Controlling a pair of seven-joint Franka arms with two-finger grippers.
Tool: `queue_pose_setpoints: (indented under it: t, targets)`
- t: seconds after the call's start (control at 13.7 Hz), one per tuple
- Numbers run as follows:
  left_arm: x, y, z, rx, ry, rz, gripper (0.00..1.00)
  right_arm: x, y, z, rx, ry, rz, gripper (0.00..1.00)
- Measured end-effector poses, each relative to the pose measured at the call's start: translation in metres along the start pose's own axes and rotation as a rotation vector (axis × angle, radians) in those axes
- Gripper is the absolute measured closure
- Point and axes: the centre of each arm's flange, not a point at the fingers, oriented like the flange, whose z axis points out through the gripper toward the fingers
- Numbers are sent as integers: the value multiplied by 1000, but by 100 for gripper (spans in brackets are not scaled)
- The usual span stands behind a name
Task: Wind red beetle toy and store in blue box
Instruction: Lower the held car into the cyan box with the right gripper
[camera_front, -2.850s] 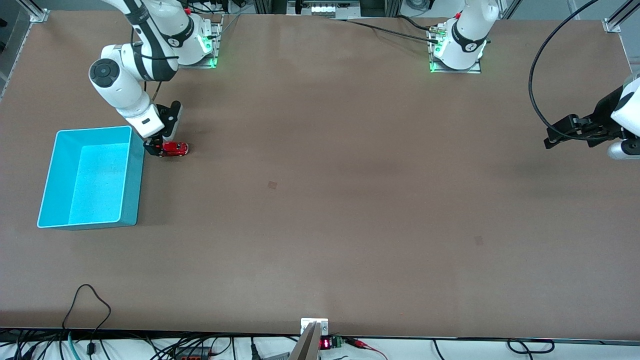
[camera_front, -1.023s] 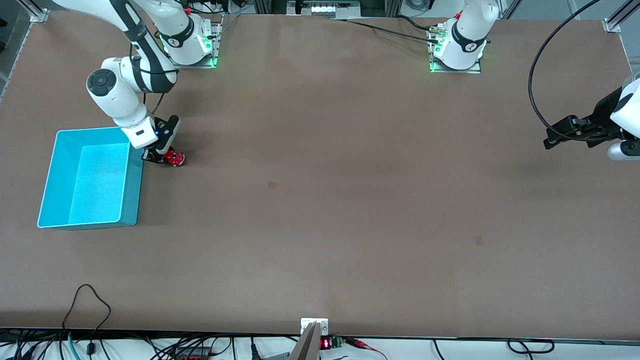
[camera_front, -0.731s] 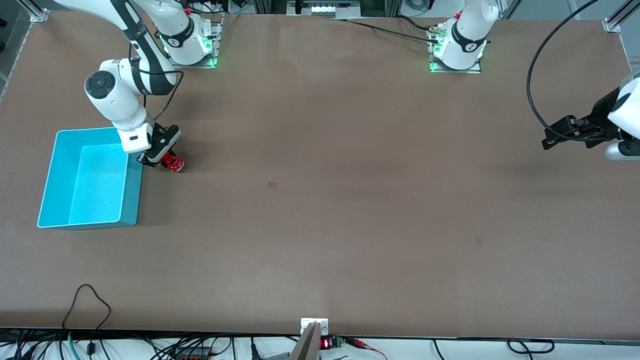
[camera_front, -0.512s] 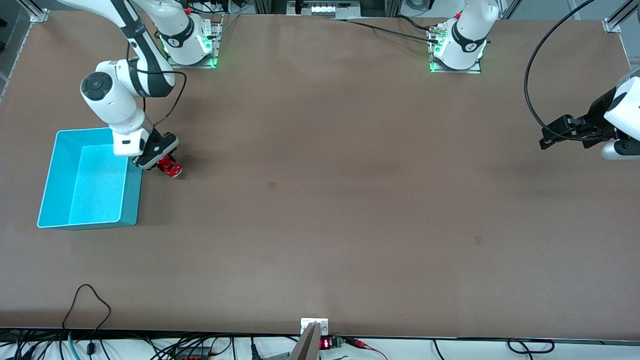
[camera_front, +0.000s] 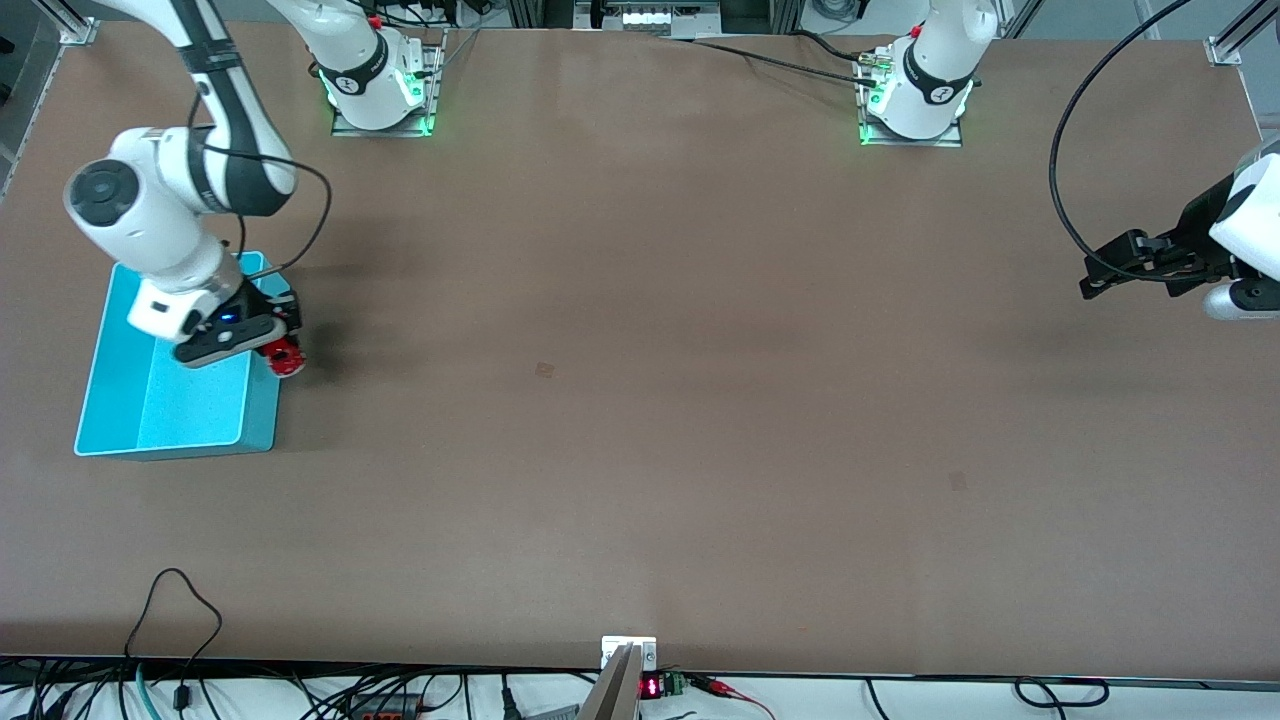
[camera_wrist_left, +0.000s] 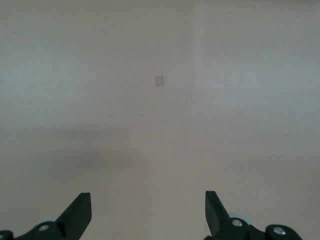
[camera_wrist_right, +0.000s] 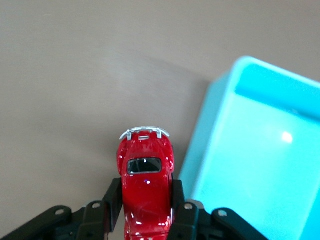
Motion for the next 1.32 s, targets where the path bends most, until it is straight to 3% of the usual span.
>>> queue_pose_setpoints:
  t: [0.22,0.66,1.1,1.32]
  targets:
    - [0,0,0,0,0,-1,0,0,37,-5,8,-86,177,56]
    - [0,0,0,0,0,1,0,-35,95,17,4,-160,316,56]
    - [0,1,0,0,0,2,0,-58,108,76,28,-265,345,56]
    - [0,1,0,0,0,2,0,-69,119,99,34,-280,312,56]
